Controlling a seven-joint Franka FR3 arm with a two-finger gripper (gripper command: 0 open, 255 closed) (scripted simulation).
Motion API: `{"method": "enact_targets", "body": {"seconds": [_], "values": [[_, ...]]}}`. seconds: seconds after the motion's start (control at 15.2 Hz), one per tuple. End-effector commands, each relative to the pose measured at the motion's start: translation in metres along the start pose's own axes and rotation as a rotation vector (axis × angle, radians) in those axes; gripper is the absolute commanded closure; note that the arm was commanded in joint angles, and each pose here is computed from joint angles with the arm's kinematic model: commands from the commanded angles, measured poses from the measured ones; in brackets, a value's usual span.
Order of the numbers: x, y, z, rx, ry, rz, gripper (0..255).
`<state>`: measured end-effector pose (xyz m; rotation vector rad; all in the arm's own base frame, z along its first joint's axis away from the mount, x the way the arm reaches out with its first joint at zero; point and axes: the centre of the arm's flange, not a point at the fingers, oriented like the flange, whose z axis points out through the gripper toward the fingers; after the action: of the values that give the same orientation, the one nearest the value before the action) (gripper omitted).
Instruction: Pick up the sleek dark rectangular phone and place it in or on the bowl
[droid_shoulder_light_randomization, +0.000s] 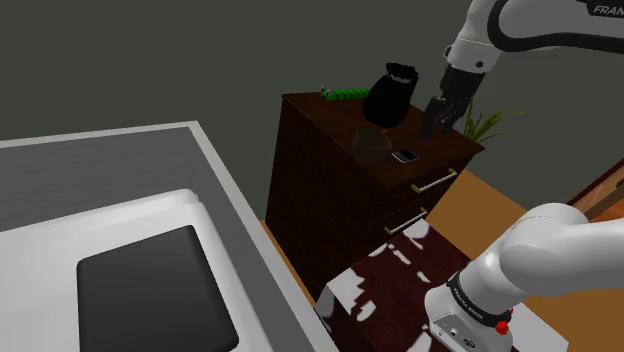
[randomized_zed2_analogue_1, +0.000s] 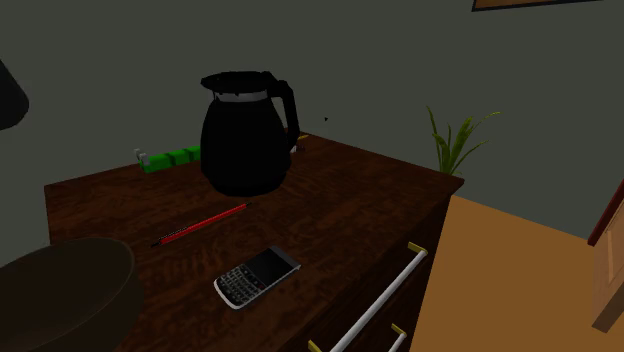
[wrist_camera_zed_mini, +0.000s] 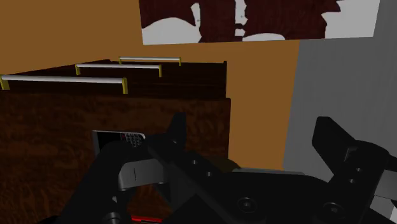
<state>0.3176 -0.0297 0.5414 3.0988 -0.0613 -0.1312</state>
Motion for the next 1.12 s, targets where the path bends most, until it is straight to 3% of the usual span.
{"method": "enact_targets", "body": {"seconds": [0.0, 0.59, 1.06], "values": [[0.0, 0.0, 0.0, 0.0, 0.0, 0.0, 0], [0.082, 0.062, 0.059, 0.058, 0.021, 0.516, 0], [0.119, 0.131, 0.106, 0.104, 0.038, 0.917, 0]]}}
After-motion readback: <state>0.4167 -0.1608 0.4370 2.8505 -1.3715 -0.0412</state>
